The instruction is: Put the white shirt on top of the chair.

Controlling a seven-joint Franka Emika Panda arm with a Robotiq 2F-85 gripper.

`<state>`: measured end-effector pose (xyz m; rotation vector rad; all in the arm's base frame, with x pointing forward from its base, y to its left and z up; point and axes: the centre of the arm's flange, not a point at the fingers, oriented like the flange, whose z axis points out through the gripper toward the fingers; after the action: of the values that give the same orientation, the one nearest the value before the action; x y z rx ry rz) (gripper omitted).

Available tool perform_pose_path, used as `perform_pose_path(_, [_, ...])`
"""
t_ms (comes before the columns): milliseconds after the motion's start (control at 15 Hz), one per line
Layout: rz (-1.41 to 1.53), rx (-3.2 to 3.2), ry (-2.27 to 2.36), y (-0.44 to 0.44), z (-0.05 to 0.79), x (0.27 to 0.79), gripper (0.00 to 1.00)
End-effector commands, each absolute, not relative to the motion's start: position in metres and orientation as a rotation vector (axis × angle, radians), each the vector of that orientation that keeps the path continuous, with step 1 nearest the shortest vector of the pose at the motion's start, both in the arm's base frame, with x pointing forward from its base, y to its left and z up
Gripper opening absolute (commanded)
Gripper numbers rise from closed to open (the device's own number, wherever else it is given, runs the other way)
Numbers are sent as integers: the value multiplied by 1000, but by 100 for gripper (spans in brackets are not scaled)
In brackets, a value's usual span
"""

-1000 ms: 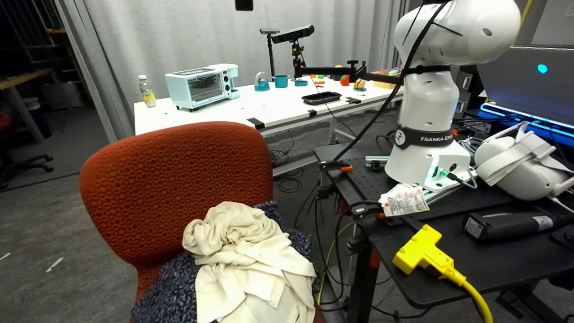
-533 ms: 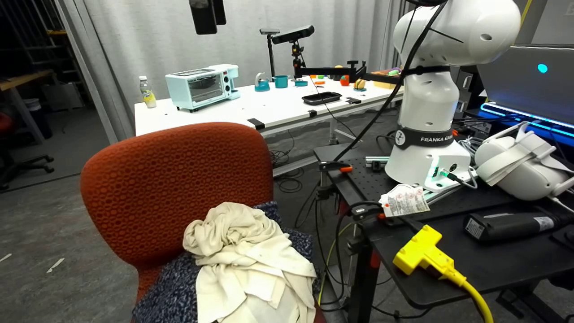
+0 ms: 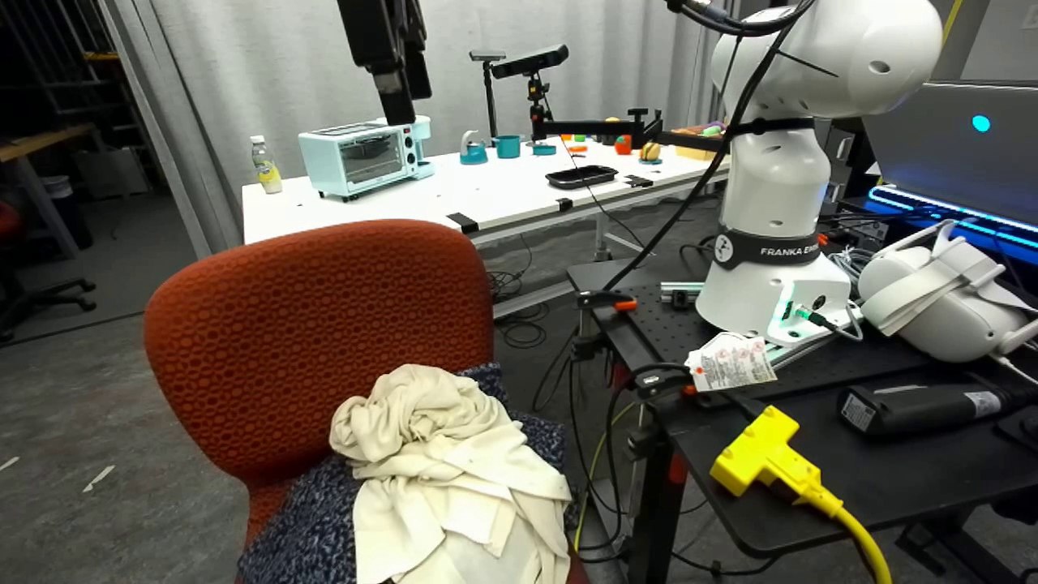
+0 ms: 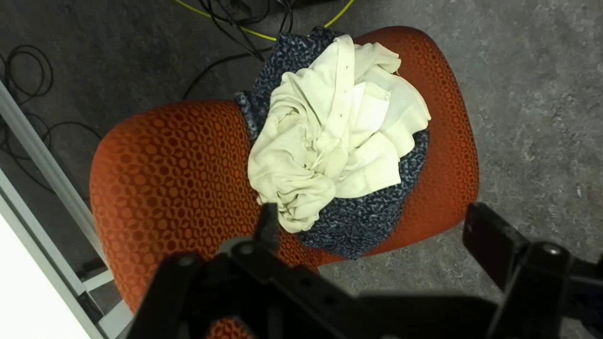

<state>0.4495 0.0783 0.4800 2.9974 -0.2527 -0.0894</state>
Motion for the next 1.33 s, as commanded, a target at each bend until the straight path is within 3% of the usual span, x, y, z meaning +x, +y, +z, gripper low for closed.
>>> perform_pose_path(0, [-145,3009,-255,51,444,449,100])
perform_pose_path(267, [-265,3003,-254,58,400,452,100])
perform_pose_path(733, [-291,2987,-252,56,397,450,100])
perform_pose_path(1267, [4,3048,-278,38,311,500,100])
